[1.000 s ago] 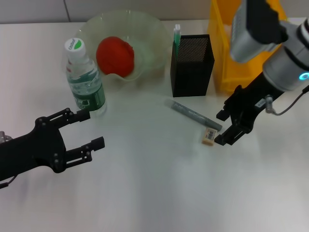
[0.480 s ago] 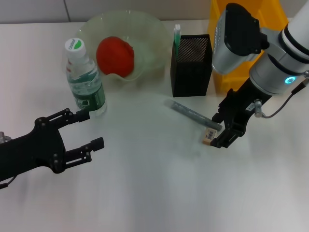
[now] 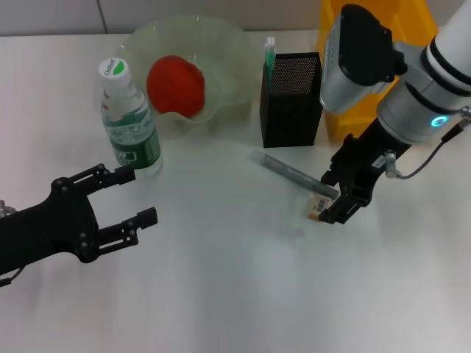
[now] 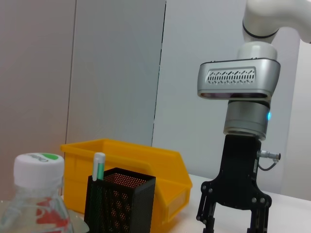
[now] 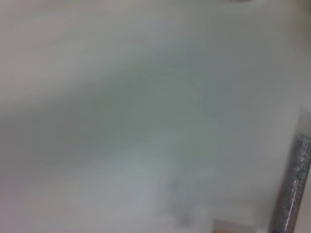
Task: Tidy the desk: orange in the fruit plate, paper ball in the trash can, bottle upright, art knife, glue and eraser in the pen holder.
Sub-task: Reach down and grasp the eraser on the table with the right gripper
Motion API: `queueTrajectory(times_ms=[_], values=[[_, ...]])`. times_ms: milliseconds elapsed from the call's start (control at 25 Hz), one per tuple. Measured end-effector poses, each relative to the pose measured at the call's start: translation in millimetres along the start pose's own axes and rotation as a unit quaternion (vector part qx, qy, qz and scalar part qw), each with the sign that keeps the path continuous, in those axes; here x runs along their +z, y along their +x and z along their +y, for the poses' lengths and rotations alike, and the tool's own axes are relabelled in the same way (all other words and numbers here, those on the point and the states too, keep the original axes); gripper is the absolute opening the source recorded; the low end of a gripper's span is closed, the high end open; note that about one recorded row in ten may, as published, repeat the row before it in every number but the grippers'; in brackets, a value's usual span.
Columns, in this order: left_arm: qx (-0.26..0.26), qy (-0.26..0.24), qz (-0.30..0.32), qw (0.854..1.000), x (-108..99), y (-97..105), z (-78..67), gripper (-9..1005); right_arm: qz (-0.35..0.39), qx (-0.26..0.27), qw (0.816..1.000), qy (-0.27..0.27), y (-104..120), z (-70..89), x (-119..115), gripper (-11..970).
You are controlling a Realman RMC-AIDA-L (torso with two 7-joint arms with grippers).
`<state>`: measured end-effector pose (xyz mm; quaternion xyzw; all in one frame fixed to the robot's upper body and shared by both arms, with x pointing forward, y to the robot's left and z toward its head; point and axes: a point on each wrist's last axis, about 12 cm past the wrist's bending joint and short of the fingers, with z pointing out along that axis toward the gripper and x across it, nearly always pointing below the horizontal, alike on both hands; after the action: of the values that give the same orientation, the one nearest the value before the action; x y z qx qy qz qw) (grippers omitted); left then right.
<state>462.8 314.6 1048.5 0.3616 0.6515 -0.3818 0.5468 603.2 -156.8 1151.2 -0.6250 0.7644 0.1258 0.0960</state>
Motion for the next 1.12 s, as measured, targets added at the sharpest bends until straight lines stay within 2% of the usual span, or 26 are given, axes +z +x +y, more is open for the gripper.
queueTrajectory(times_ms=[600, 1120], values=[[-0.001, 0.0, 0.0, 1.0, 0.2, 0.4, -0.5, 768, 0.009, -0.011, 1.0, 0.003, -4.2, -0.9, 24.8, 655], [0.0, 0.001, -0.001, 1.0, 1.0, -0.1, -0.1, 769, 0.008, -0.008, 1.0, 0.009, -2.9, -2.4, 30.6, 642]])
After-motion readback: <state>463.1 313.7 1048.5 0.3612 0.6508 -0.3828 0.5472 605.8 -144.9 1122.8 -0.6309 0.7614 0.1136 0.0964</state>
